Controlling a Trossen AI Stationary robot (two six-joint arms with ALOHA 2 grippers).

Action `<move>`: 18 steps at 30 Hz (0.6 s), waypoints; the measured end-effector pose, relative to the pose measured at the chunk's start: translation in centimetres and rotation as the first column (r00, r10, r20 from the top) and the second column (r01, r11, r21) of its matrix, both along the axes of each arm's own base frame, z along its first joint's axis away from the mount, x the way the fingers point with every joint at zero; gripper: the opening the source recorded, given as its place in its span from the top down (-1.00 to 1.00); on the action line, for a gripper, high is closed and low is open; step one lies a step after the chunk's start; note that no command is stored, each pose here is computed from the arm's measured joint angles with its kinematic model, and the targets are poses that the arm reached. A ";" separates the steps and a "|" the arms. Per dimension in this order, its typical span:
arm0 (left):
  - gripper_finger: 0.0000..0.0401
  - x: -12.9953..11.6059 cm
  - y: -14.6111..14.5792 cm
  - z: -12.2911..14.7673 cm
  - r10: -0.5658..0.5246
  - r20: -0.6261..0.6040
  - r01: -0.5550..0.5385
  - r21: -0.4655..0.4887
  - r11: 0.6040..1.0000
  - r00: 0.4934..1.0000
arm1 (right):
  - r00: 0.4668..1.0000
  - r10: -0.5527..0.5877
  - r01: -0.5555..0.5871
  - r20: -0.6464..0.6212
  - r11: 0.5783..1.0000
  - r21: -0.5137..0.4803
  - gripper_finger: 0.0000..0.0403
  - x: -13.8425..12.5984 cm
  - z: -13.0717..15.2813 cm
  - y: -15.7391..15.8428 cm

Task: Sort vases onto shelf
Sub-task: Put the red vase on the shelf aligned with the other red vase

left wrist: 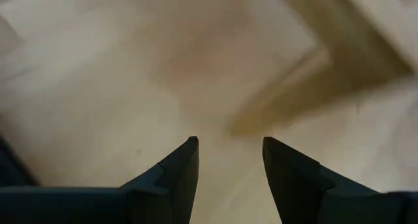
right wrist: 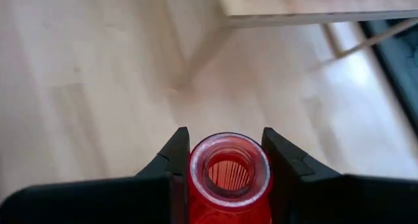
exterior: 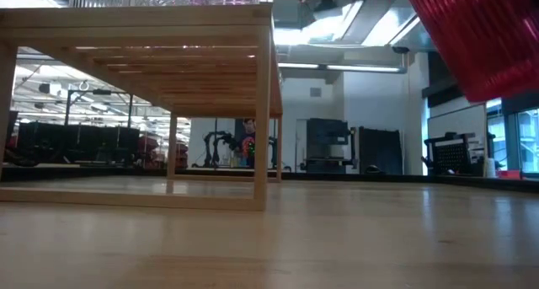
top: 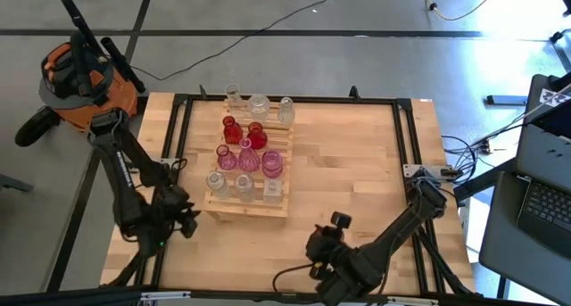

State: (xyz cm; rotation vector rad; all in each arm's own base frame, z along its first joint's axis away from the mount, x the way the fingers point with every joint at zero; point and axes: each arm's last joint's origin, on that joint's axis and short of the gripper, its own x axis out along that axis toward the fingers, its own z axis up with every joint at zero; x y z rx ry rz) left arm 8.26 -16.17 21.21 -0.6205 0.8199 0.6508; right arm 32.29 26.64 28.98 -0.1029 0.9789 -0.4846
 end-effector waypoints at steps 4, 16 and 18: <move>0.19 1.0 1.0 0.3 0.016 0.057 -0.017 0.014 1.000 0.998 | 1.000 -0.008 0.008 -0.012 0.999 -0.037 0.52 -0.5 1.2 -0.6; 0.19 2.6 1.2 1.1 -0.038 0.141 0.039 -0.008 0.999 0.989 | 0.983 -0.065 0.094 0.170 0.981 -0.172 0.52 0.5 5.0 -5.3; 0.19 2.8 1.1 1.1 -0.042 0.149 0.044 -0.014 0.999 0.988 | 0.985 -0.066 0.096 0.158 0.977 -0.189 0.52 0.8 5.6 -6.5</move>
